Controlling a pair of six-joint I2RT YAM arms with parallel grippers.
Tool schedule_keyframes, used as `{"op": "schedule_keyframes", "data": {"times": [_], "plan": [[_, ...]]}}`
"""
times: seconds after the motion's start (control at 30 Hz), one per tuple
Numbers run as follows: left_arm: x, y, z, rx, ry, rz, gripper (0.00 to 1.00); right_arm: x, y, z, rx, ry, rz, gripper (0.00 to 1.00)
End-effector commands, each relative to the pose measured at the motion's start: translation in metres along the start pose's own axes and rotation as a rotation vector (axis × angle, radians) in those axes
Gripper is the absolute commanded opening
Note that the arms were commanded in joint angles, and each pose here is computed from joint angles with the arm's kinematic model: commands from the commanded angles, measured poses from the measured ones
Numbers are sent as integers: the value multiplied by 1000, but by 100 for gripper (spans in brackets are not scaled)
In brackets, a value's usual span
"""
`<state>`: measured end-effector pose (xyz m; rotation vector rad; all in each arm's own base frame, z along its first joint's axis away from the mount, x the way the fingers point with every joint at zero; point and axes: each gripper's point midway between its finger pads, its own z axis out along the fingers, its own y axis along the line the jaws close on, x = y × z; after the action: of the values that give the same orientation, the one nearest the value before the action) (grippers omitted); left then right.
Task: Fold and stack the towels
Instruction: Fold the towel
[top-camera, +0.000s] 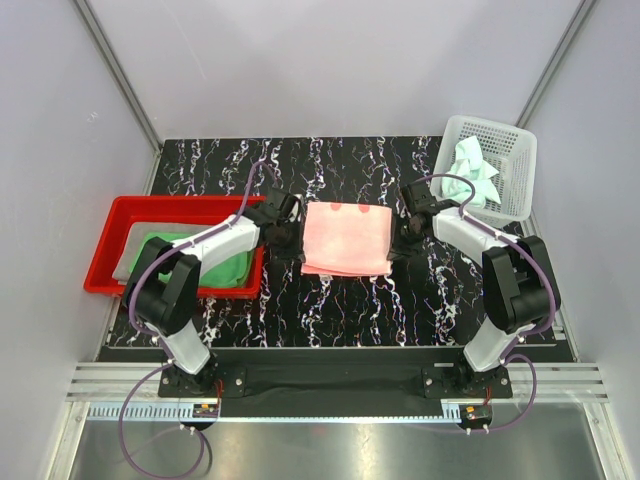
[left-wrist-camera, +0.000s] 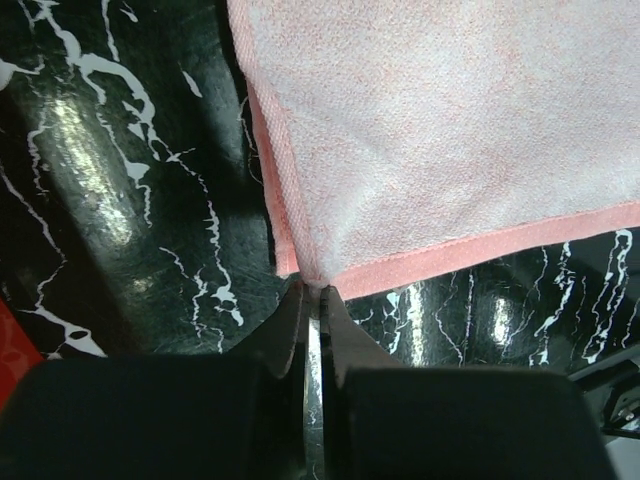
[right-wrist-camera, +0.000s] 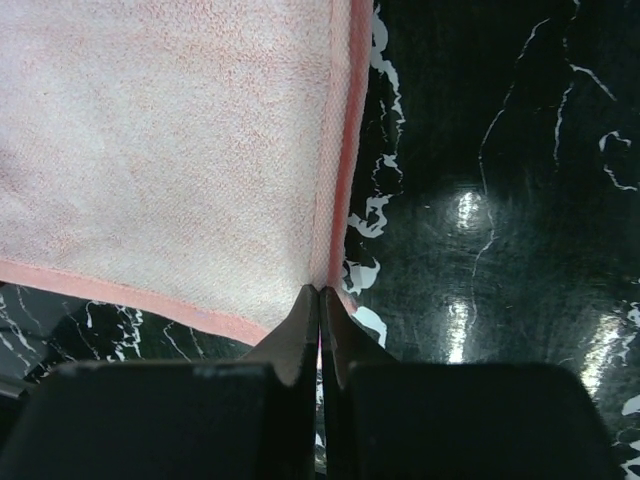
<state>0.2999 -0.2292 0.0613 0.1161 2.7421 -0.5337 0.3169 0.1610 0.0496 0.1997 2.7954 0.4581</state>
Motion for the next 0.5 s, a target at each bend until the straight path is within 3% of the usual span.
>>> {"op": "schedule_keyframes", "data": {"times": [0.0, 0.23, 0.37, 0.47], "plan": [[-3, -17, -1, 97, -33, -36, 0, -14, -5, -11, 62, -47, -52, 0], [23, -11, 19, 103, 25, -42, 0, 3, -17, 9, 79, 10, -50, 0], [18, -13, 16, 97, 13, -36, 0, 2, -12, 8, 62, 9, -48, 16], [13, -15, 14, 93, 7, -30, 0, 2, -8, 7, 41, 11, -46, 19]]}}
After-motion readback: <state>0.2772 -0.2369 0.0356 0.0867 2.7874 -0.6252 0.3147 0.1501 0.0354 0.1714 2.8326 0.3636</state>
